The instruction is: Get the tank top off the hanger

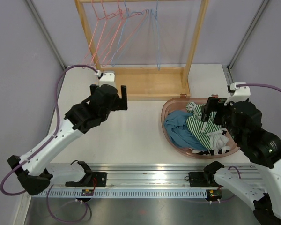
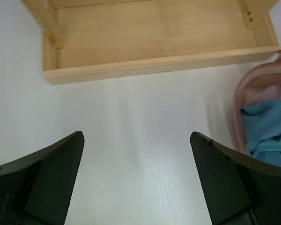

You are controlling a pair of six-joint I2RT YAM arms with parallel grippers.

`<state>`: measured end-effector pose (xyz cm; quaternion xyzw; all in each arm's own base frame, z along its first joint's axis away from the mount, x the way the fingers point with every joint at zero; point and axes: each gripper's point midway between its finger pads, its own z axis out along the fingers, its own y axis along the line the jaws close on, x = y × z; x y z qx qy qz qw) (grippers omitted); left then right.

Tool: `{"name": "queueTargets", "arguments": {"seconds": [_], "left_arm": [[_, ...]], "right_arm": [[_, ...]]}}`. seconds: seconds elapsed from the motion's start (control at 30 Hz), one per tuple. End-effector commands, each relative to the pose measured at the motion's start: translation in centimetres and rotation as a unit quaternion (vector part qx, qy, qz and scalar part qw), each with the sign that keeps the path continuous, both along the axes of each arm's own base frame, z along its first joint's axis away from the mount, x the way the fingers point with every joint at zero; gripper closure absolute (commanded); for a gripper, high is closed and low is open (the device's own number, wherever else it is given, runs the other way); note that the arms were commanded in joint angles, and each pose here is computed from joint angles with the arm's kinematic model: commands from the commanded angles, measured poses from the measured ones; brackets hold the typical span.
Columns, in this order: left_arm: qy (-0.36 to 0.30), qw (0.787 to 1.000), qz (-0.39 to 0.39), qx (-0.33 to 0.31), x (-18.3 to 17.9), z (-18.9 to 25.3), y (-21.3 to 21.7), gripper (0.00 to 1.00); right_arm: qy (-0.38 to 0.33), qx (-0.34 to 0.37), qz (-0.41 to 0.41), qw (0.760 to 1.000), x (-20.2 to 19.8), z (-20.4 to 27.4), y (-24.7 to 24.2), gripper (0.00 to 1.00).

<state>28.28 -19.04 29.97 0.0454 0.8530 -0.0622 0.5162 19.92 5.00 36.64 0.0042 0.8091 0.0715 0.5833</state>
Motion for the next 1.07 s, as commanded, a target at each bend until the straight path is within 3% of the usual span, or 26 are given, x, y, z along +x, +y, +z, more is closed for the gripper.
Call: {"name": "queueTargets", "arguments": {"seconds": [0.0,0.17,0.4,0.63,1.03], "left_arm": [[-0.013,0.997,0.076,-0.003,-1.2,0.9,6.2,0.01],[-0.014,0.989,0.145,0.004,-4.2,0.2,13.3,0.01],[-0.033,0.981,0.189,0.016,-8.8,1.2,18.5,0.01],[-0.032,0.979,0.199,0.024,-12.0,0.7,21.0,0.01],[-0.051,0.979,0.196,0.013,-12.2,1.0,21.1,0.01]], "right_arm": [[0.022,-0.017,-0.045,0.999,0.6,-1.5,-1.1,0.00],[0.024,-0.031,-0.070,0.997,0.0,-1.7,-2.5,0.00],[0.037,-0.028,-0.072,0.996,-2.2,-2.1,-3.6,0.01],[0.015,-0.026,-0.071,0.997,-4.8,-1.5,-5.4,0.01],[0.008,-0.026,-0.071,0.997,-4.7,-1.7,-5.4,0.01]]}}
